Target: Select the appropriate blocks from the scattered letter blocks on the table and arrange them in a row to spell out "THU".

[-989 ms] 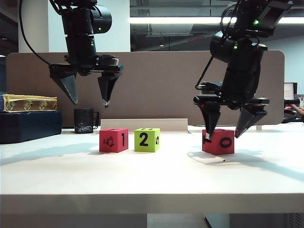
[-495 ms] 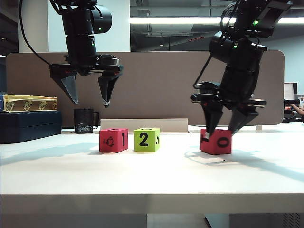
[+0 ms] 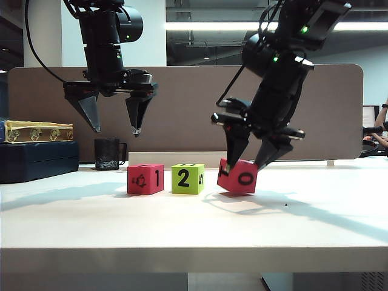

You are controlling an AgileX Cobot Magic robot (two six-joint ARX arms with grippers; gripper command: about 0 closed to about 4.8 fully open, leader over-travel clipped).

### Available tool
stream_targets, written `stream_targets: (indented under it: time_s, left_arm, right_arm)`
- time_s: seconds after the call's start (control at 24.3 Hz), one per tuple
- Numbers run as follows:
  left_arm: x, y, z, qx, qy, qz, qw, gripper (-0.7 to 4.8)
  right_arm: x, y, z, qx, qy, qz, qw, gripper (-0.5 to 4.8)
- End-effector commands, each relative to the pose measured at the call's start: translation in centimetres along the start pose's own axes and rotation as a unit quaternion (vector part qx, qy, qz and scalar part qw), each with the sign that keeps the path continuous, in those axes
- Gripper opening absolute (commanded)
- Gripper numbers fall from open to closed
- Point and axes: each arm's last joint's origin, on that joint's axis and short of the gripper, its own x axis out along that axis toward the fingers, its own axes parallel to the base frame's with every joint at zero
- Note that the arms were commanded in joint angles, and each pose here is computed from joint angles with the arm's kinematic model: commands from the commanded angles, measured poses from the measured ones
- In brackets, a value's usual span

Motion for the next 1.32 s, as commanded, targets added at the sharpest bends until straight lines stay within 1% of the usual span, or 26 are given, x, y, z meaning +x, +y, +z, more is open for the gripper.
stream_targets:
  time_s: [0.04,0.08,0.21,0.33,0.37,0.41,0.49,0.7,0.74,0.82,0.87,0.91,0.95,0.99,1.07,1.15,1.2,1.24,1.28,1.32]
  left_arm:
    - [-0.6,0.0,0.1,0.002,-0.009,-0.003,1.0,4.79]
    - [-0.6,0.0,0.1,0.002,-0.009,-0.003,1.0,4.79]
    - [-0.6,0.0,0.1,0.002,-0.01,-0.003,1.0,4.79]
    - [-0.5,0.0,0.2,0.001,-0.012,-0.003,1.0,4.79]
    - [-0.5,0.0,0.2,0.001,-0.013,-0.003,1.0,4.79]
    - [-0.5,0.0,0.2,0.001,-0.014,-0.003,1.0,4.79]
    - [-0.5,0.0,0.3,0.001,-0.019,-0.003,1.0,4.79]
    - [-0.5,0.0,0.4,0.0,-0.021,-0.002,1.0,4.79]
    - [-0.5,0.1,0.4,0.0,-0.023,-0.001,1.0,4.79]
    - [-0.5,0.3,0.5,-0.003,-0.027,0.0,1.0,4.79]
    - [-0.5,0.5,0.6,-0.006,-0.031,0.005,0.999,4.79]
    - [-0.5,0.7,0.6,-0.008,-0.034,0.009,0.999,4.79]
    - [-0.4,1.2,0.8,-0.015,-0.04,0.022,0.999,4.43]
    - [-0.2,1.8,0.9,-0.024,-0.047,0.031,0.998,3.09]
    - [0.0,2.4,1.0,-0.031,-0.051,0.031,0.998,2.25]
    - [0.4,2.8,1.0,-0.035,-0.049,0.032,0.998,1.75]
    - [0.7,2.7,1.1,-0.033,-0.047,0.032,0.998,1.5]
    - [0.9,2.7,1.1,-0.032,-0.044,0.029,0.998,1.2]
    - [1.6,2.6,1.0,-0.024,-0.038,0.024,0.999,0.48]
    - [1.8,2.6,1.0,-0.02,-0.035,0.023,0.999,0.3]
  right_arm:
    - [0.7,0.0,-0.2,0.015,0.009,0.001,1.0,3.38]
    - [0.9,0.0,-0.3,0.015,0.014,0.002,1.0,3.65]
    - [1.0,0.1,-0.3,0.015,0.015,0.011,1.0,3.74]
    - [0.9,0.3,0.0,0.012,0.0,0.032,0.999,4.08]
    - [0.8,0.4,0.2,0.011,-0.004,0.039,0.999,4.1]
    - [0.6,0.5,0.5,0.01,-0.009,0.043,0.999,4.11]
    - [-0.6,1.1,2.2,0.005,-0.031,0.06,0.998,4.44]
    - [-2.6,1.5,4.4,0.0,-0.056,0.054,0.997,4.43]
    - [-2.9,1.5,4.7,-0.001,-0.059,0.043,0.997,4.42]
    - [-3.0,1.2,4.6,-0.002,-0.052,0.009,0.999,3.88]
    - [-3.0,1.0,4.3,-0.016,-0.043,-0.022,0.999,2.59]
    - [-3.0,0.9,4.3,-0.022,-0.041,-0.035,0.998,1.82]
    - [-3.0,0.7,4.2,-0.029,-0.035,-0.057,0.997,0.52]
    - [-3.0,0.2,4.1,-0.027,-0.03,-0.07,0.997,0.16]
    - [-3.0,-0.3,4.1,-0.021,-0.026,-0.073,0.997,0.16]
    - [-3.0,-0.8,4.1,-0.017,-0.026,-0.074,0.997,0.06]
    - [-3.1,-1.0,4.1,-0.015,-0.026,-0.074,0.997,-0.06]
    - [-3.1,-1.2,4.1,-0.013,-0.026,-0.075,0.997,-0.05]
    - [-3.1,-1.5,4.1,-0.01,-0.022,-0.077,0.997,-0.05]
    - [-3.1,-1.5,4.0,-0.01,-0.019,-0.078,0.997,-0.05]
